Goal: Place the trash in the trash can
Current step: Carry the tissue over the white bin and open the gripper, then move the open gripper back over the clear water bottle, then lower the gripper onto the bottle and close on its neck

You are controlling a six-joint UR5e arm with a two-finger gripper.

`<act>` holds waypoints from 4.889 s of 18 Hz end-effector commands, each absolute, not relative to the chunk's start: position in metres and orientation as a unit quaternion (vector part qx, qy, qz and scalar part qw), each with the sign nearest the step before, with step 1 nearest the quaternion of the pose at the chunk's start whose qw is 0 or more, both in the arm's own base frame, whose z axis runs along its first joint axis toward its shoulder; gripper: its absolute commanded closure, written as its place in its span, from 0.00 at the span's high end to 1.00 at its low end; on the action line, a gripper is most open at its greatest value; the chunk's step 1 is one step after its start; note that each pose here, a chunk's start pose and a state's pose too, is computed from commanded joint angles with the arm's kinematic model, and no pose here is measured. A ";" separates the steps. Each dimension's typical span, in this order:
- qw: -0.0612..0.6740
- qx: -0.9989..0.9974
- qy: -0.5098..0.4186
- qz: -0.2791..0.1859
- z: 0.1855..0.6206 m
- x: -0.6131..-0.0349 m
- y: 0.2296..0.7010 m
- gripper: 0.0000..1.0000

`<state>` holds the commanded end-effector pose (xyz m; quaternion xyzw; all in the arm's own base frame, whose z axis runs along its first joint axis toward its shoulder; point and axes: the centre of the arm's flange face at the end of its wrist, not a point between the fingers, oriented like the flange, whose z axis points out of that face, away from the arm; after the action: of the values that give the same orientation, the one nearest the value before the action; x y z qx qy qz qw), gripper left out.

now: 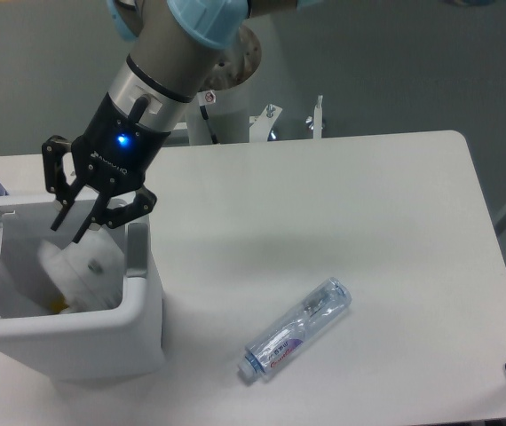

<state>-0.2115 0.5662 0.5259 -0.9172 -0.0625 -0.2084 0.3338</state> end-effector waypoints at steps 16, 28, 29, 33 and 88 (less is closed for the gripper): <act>0.354 -0.916 -0.181 -0.060 0.520 -0.345 0.523 1.00; 0.268 -0.958 -0.095 0.024 0.407 -0.439 0.544 1.00; 0.263 -0.961 -0.081 0.023 0.393 -0.443 0.548 1.00; 0.238 -0.971 -0.007 0.015 0.344 -0.448 0.557 1.00; 0.113 -0.991 0.068 0.015 0.202 -0.377 0.632 0.24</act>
<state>-0.3767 0.6319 0.2025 -0.9911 0.0681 0.0148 0.1132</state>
